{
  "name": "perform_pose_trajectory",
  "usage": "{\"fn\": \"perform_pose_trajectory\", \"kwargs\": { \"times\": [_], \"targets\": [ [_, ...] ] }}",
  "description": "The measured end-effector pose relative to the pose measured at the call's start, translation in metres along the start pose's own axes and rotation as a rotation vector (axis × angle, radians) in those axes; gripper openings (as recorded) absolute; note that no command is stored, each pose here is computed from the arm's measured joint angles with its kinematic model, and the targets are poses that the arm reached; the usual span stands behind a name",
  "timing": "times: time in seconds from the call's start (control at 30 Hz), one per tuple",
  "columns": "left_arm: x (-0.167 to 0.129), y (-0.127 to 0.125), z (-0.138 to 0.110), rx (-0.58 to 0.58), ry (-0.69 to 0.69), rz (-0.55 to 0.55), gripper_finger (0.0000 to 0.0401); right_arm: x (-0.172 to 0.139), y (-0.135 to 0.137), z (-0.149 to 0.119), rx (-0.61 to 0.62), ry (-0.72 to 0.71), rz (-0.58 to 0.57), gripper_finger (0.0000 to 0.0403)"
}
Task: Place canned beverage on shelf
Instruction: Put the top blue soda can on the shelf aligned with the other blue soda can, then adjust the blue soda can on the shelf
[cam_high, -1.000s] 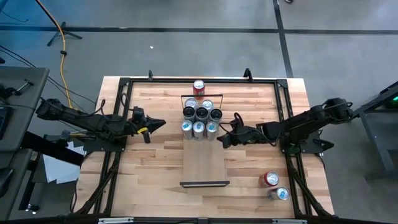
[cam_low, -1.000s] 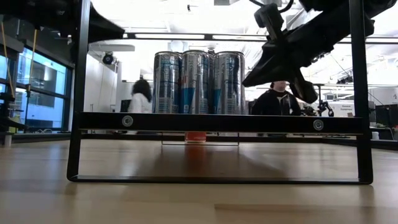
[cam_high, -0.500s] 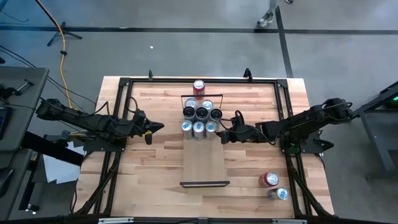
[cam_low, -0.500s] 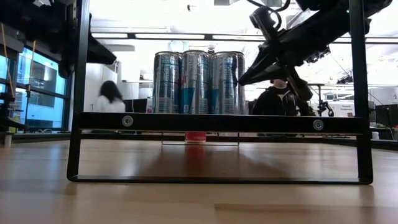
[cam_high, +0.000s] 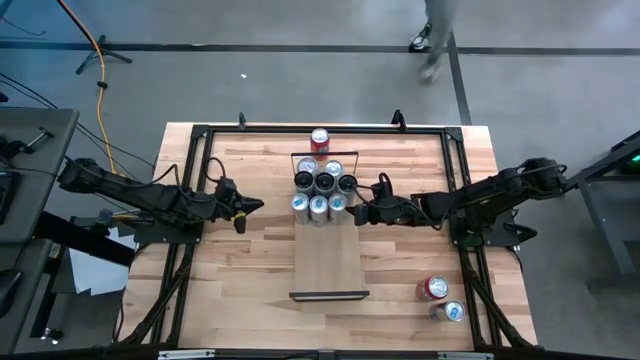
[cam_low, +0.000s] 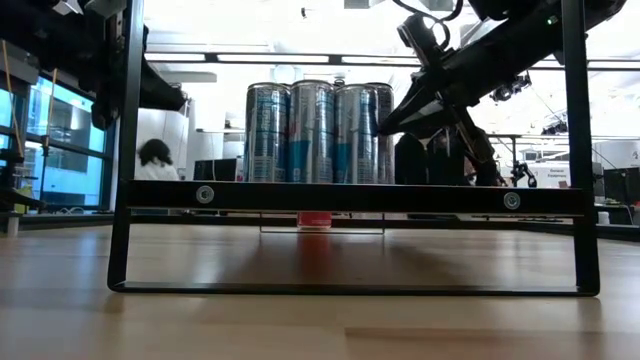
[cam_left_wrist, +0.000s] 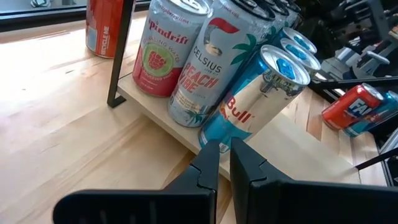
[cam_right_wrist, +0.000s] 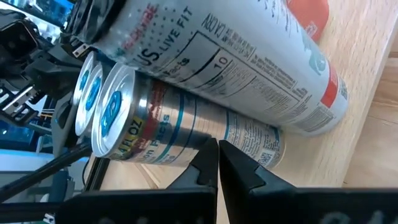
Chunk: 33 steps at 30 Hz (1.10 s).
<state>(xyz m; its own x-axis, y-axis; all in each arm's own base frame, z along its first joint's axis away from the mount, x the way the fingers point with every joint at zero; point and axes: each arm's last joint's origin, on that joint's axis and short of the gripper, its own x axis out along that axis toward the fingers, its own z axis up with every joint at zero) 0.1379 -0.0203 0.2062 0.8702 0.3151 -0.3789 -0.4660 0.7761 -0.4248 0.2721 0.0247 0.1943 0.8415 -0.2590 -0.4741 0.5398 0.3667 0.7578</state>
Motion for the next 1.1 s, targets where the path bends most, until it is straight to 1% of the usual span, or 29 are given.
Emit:
{"fn": "perform_pose_trajectory", "kwargs": {
  "times": [0.33,0.4,0.5,0.57,0.7,0.8,0.9,1.0,1.07,1.1],
  "targets": [
    [0.004,-0.001,-0.003,-0.008,0.019,0.017,0.0000,0.001,0.000,0.001,0.010,0.012,0.008,0.0000],
    [0.004,0.000,-0.004,-0.005,0.027,0.017,0.0000,0.001,0.000,0.001,-0.006,0.013,0.008,0.0000],
    [0.004,-0.002,-0.004,-0.009,0.052,-0.016,0.0000,0.000,0.001,0.001,-0.014,0.033,0.019,0.0000],
    [0.003,-0.002,-0.004,-0.017,0.079,-0.056,0.0000,-0.001,0.002,-0.001,-0.025,0.081,0.037,0.0000],
    [0.000,-0.010,0.002,-0.082,0.102,-0.132,0.0000,-0.006,0.004,-0.009,-0.058,0.152,0.060,0.0000],
    [0.002,-0.026,0.006,-0.066,0.129,-0.164,0.0000,-0.013,0.006,-0.012,-0.062,0.150,0.045,0.0000],
    [0.011,-0.045,0.005,-0.013,0.137,-0.111,0.0000,-0.025,0.004,-0.009,-0.065,0.110,-0.003,0.0000],
    [0.025,-0.072,0.000,0.012,0.142,-0.068,0.0000,-0.040,0.002,-0.003,-0.070,0.068,-0.057,0.0000],
    [0.038,-0.091,-0.007,0.010,0.150,-0.039,0.0000,-0.049,0.000,0.002,-0.076,0.046,-0.081,0.0000],
    [0.045,-0.101,-0.008,-0.012,0.145,-0.019,0.0000,-0.054,-0.001,0.004,-0.080,0.035,-0.091,0.0000]
  ]
}}
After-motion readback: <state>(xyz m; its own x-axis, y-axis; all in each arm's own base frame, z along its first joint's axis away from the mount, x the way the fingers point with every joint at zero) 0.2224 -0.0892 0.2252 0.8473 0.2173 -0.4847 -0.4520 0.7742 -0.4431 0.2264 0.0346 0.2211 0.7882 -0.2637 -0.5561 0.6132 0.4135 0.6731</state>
